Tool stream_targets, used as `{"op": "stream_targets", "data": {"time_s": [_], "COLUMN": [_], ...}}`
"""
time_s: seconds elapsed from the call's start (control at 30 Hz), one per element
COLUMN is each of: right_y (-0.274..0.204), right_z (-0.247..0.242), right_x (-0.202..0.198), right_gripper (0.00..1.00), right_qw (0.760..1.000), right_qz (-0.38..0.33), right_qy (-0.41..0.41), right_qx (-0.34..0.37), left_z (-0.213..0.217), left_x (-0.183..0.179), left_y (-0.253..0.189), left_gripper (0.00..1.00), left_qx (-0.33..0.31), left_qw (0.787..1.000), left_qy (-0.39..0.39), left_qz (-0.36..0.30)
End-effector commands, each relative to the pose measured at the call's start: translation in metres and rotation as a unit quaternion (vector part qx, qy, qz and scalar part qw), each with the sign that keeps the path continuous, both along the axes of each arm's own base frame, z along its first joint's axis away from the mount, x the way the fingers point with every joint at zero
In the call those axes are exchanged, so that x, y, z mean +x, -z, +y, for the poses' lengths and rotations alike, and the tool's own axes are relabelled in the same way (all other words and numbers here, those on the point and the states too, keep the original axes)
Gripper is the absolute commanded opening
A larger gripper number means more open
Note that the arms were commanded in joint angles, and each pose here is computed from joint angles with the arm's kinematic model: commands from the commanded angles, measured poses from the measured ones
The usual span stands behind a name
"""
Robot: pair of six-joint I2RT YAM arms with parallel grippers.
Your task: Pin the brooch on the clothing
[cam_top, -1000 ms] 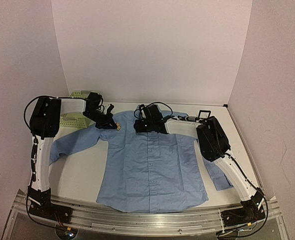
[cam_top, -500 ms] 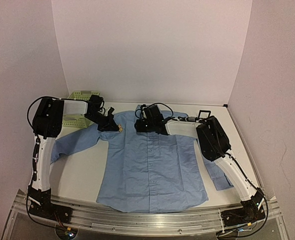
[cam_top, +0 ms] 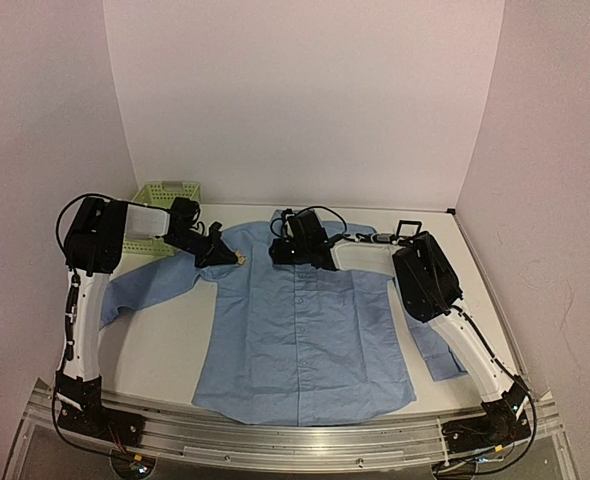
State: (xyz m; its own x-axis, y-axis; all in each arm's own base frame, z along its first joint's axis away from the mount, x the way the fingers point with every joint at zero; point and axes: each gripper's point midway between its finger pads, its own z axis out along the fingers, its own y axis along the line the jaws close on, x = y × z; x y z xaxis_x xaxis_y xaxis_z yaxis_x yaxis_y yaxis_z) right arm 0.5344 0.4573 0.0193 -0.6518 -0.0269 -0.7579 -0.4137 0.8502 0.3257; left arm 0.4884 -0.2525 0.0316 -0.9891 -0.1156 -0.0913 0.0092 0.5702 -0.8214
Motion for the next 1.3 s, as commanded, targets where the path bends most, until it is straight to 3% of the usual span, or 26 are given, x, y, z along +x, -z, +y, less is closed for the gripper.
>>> {"op": "stream_targets", "data": {"time_s": [0.0, 0.27, 0.57, 1.03, 1.27], "right_y": [0.030, 0.016, -0.074, -0.044, -0.009], "right_z": [-0.008, -0.010, -0.003, 0.035, 0.034], "right_x": [-0.024, -0.022, -0.012, -0.043, -0.037], "right_gripper": [0.45, 0.50, 0.54, 0.09, 0.00], "right_qw": [0.997, 0.998, 1.000, 0.995, 0.988], "right_qz": [0.063, 0.051, -0.017, 0.071, 0.119], "right_qy": [-0.009, -0.008, -0.013, -0.041, -0.021], "right_qx": [-0.032, -0.035, -0.004, 0.064, 0.092], "left_z": [-0.010, -0.008, -0.004, -0.002, -0.003], "left_x": [-0.006, -0.011, -0.008, -0.003, -0.005], "left_y": [-0.002, -0.001, 0.001, -0.003, -0.001], "left_gripper": [0.00, 0.00, 0.00, 0.00, 0.00], "left_qx": [-0.057, -0.083, -0.078, -0.085, -0.090], "left_qw": [0.998, 0.995, 0.996, 0.996, 0.995], "left_qy": [0.000, -0.013, -0.012, -0.010, -0.007], "left_qz": [0.029, 0.054, 0.049, 0.040, 0.045]}}
